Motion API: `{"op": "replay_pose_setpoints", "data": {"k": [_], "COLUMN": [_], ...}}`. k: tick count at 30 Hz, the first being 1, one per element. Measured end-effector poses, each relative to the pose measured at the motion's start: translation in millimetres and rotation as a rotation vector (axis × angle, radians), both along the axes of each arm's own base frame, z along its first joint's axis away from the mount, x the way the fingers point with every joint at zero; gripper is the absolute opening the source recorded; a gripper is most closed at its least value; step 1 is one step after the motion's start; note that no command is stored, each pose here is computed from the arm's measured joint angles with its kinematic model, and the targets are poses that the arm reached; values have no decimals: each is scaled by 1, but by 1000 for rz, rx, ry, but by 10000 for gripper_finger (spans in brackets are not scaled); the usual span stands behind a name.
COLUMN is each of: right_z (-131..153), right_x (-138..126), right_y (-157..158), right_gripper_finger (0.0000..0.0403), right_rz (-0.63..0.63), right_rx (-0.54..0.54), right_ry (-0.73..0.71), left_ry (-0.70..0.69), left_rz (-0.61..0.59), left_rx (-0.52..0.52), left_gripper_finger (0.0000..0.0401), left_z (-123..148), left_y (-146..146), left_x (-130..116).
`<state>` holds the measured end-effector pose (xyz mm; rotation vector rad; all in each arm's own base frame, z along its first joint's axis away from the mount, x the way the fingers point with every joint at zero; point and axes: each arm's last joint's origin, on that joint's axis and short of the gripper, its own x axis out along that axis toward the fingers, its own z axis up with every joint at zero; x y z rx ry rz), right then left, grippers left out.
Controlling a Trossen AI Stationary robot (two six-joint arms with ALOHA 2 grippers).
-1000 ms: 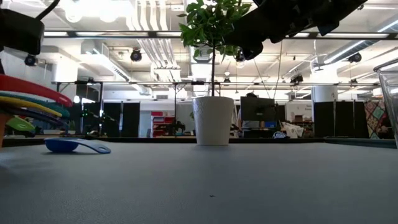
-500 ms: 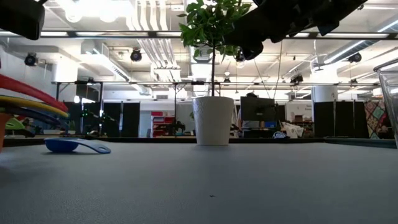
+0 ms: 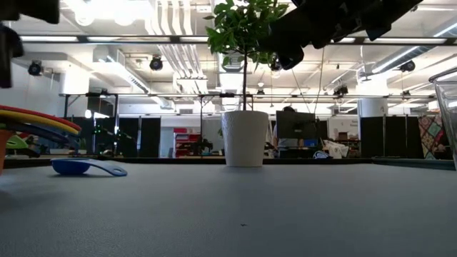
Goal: Nest measuring cups in basket
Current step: Stack the blue measuring cup on top of the red measuring cup
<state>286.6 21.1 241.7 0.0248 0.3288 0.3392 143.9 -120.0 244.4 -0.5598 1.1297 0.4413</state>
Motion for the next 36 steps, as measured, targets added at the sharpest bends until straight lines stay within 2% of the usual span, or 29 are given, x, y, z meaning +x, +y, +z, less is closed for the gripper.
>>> {"op": "replay_pose_setpoints", "data": {"k": [3, 9, 16, 19, 22, 26, 33, 36], "right_z": [-1, -1, -1, -1, -1, -1, 2, 2], "right_x": [0, 0, 0, 0, 0, 0, 1, 1], "right_y": [0, 0, 0, 0, 0, -1, -1, -1], "right_gripper_finger": [167, 167, 167, 167, 167, 167, 167, 167], "right_rz": [-2, -6, -5, -5, 0, 4, 17, 19], "right_rx": [7, 15, -10, -12, -25, -47, -84, -91], "right_ry": [3, 1, -6, -7, -15, -22, -45, -47], "left_ry": [38, 68, 132, 149, 148, 157, 252, 292], "left_rz": [24, -5, -82, -129, -163, -176, -144, -143], "left_rx": [12, 40, -27, 4, 31, -19, -53, -38], "left_gripper_finger": [189, 178, 178, 177, 177, 177, 177, 178], "left_z": [1, -11, -39, -44, -49, -56, -68, -72], "left_y": [18, 60, 117, 132, 143, 150, 155, 159], "left_x": [-2, 10, 18, 15, 14, 19, 38, 47]}}
